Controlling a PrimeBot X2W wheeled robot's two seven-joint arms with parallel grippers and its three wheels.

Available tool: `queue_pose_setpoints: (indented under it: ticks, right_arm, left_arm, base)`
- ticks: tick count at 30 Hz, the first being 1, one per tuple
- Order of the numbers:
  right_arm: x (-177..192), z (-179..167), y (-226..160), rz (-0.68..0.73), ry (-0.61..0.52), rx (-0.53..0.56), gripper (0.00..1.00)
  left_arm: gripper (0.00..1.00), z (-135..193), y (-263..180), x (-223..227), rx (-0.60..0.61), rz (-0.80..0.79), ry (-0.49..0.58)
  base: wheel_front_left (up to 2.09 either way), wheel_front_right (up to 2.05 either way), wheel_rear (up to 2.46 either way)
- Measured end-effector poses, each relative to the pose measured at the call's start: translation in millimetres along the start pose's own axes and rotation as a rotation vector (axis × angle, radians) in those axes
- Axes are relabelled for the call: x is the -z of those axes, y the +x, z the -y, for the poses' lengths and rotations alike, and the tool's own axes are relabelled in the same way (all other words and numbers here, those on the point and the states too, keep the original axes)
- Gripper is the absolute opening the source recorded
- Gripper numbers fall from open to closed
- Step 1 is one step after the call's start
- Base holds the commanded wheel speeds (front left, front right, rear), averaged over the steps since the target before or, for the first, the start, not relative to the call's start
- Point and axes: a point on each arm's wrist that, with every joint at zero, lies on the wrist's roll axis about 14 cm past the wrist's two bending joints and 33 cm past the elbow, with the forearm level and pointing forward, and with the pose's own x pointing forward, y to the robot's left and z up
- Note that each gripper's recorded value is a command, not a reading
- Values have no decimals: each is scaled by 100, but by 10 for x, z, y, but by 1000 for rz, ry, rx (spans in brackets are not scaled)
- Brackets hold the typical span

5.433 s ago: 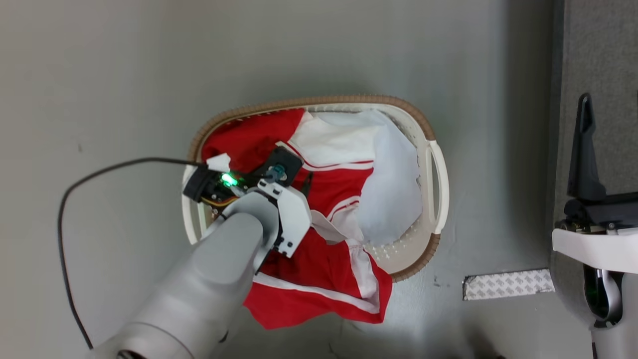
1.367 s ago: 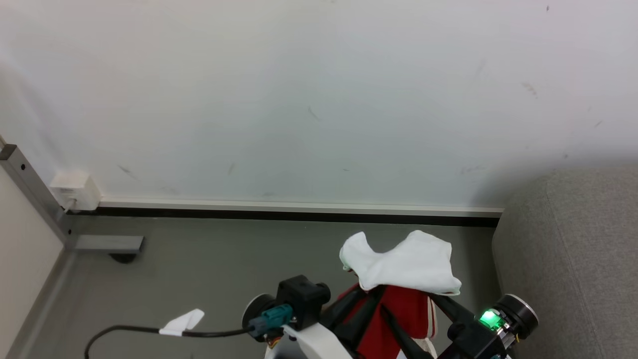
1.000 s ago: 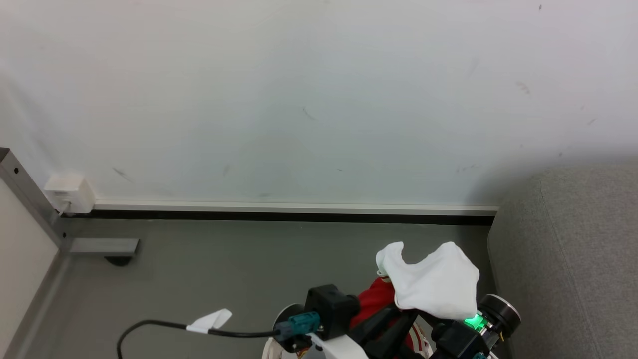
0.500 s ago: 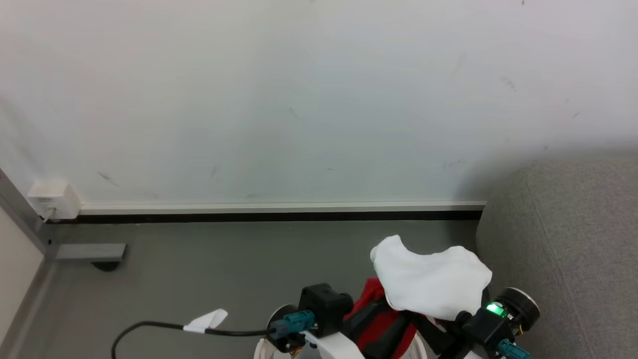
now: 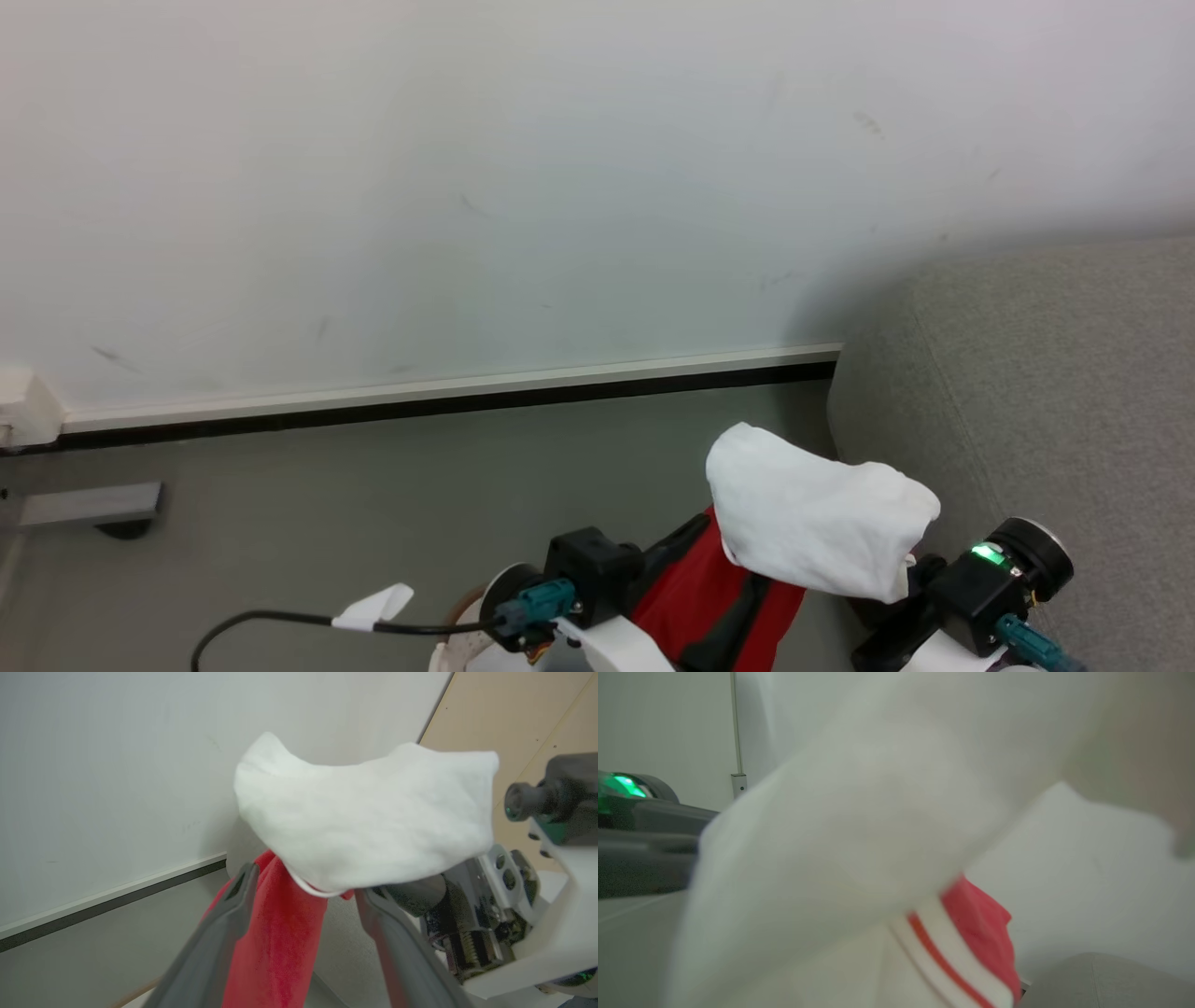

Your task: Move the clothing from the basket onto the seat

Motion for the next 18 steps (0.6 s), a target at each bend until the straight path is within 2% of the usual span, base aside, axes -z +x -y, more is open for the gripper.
queue_pose_setpoints:
  ticks: [11, 12, 13, 18]
  right_arm:
    - [-34, 785, -503, -9, -26, 273, 0]
    - [-34, 785, -503, -9, -26, 273, 0]
    - [-56, 923, -606, -8, -38, 323, 0]
    - [-51, 1137, -861, -25, -55, 417, 0]
  left_arm:
    - [100, 180, 265, 196, 109, -51, 0]
    - [100, 180, 265, 196, 109, -51, 0]
    - [100, 213, 317, 229, 131, -59, -1]
    - [100, 289, 427, 292, 180, -73, -9]
  base:
    - [0, 0, 0]
    - [0, 0, 0]
    - [0, 0, 0]
    - [0, 0, 0]
